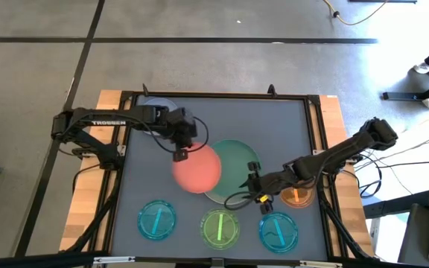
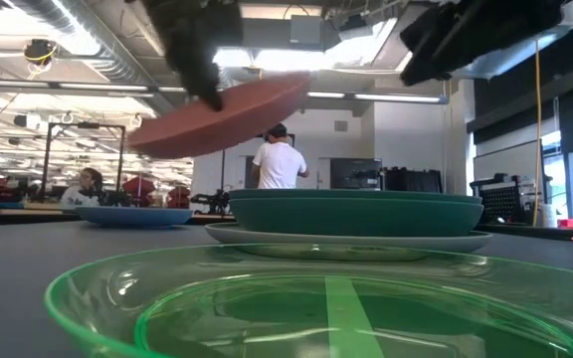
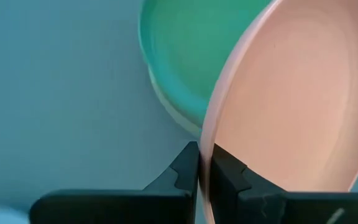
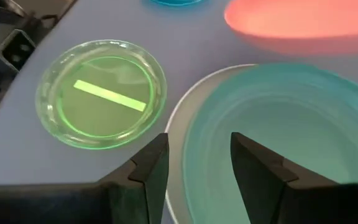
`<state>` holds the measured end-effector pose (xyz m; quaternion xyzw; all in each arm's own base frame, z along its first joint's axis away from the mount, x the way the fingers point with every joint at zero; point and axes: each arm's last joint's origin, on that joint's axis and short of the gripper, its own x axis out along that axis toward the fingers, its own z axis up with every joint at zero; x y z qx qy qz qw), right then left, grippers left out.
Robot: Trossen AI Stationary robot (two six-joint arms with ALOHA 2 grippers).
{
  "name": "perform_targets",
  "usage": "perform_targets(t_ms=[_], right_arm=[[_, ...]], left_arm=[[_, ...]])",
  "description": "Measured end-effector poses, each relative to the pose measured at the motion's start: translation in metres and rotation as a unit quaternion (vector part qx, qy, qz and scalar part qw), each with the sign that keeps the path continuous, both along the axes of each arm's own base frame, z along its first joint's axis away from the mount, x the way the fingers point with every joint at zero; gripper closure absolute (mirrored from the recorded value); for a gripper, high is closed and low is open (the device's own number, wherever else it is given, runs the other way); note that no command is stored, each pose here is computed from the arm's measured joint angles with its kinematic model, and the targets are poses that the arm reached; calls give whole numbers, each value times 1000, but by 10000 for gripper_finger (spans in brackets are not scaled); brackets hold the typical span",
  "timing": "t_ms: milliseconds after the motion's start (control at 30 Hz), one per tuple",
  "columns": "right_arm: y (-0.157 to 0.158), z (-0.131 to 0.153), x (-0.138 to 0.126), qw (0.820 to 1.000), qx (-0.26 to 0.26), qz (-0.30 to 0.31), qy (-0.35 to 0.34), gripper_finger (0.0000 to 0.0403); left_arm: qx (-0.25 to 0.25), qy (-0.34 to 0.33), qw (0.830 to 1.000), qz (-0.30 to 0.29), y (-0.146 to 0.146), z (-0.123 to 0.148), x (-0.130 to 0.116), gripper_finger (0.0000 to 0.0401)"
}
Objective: Stack plastic plates
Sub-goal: Stack the orange plate on the mint green plate
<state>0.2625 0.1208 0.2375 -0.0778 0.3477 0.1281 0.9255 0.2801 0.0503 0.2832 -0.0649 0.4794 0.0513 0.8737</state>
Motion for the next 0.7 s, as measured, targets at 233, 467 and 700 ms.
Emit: perform_targets(t_ms=[233,467,700], right_arm=[[2,34,-22,997,-6,14,-77,242],[-10,63,-41,987,-48,-19,-151,242],[-17,74,-38,973,-98,-51,-204,242]], left_arm=[[7,-112,994,12,2,2,30,383],[10,-129,992,-5,-2,-29,65,383],[9,-110,994,-4,0,-64,86,383]])
